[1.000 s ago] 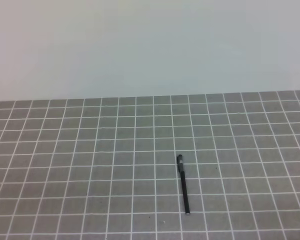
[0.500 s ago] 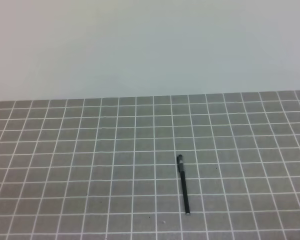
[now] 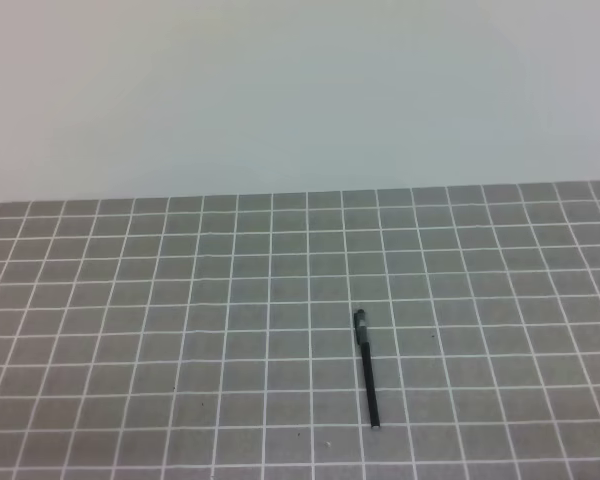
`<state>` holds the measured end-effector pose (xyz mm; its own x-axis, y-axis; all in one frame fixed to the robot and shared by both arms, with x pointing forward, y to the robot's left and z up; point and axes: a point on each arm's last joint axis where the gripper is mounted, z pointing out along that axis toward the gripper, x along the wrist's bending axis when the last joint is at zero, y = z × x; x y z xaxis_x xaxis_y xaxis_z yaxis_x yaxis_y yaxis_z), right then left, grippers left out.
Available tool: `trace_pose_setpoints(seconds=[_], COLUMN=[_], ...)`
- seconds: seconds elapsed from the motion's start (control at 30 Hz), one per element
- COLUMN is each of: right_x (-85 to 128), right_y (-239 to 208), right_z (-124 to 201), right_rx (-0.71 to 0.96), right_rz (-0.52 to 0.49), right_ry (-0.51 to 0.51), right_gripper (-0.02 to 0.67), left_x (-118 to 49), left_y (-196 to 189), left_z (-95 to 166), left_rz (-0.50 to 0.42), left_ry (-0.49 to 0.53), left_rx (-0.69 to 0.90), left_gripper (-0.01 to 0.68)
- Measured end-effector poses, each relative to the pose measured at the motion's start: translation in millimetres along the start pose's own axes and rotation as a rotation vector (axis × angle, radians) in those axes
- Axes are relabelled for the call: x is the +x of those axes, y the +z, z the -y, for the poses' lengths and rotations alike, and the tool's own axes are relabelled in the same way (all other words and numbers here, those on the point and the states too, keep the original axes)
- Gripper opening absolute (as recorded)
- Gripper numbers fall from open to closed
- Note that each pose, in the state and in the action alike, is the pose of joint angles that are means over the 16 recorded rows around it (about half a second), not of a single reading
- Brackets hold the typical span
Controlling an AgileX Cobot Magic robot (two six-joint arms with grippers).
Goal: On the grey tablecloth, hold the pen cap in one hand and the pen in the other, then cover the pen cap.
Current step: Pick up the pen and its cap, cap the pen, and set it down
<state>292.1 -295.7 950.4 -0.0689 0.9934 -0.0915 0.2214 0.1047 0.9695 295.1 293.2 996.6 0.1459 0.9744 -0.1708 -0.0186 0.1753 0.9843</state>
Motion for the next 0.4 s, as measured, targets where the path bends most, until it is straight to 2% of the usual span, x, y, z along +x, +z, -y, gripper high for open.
trace_pose_setpoints(seconds=[0.17,0.4], right_x=[0.0,0.0], right_y=[0.0,0.0], right_z=[0.0,0.0], right_rx=[0.0,0.0], right_rz=[0.0,0.0], right_ry=[0.0,0.0], right_gripper=[-0.004,-0.004], left_x=[2.4,3.2], left_y=[-0.9,-1.5], left_z=[13.4,18.9], left_rz=[-0.009,-0.013], left_ry=[-0.023,-0.035], left_rx=[0.04,0.068], left_gripper=[-0.001,-0.001])
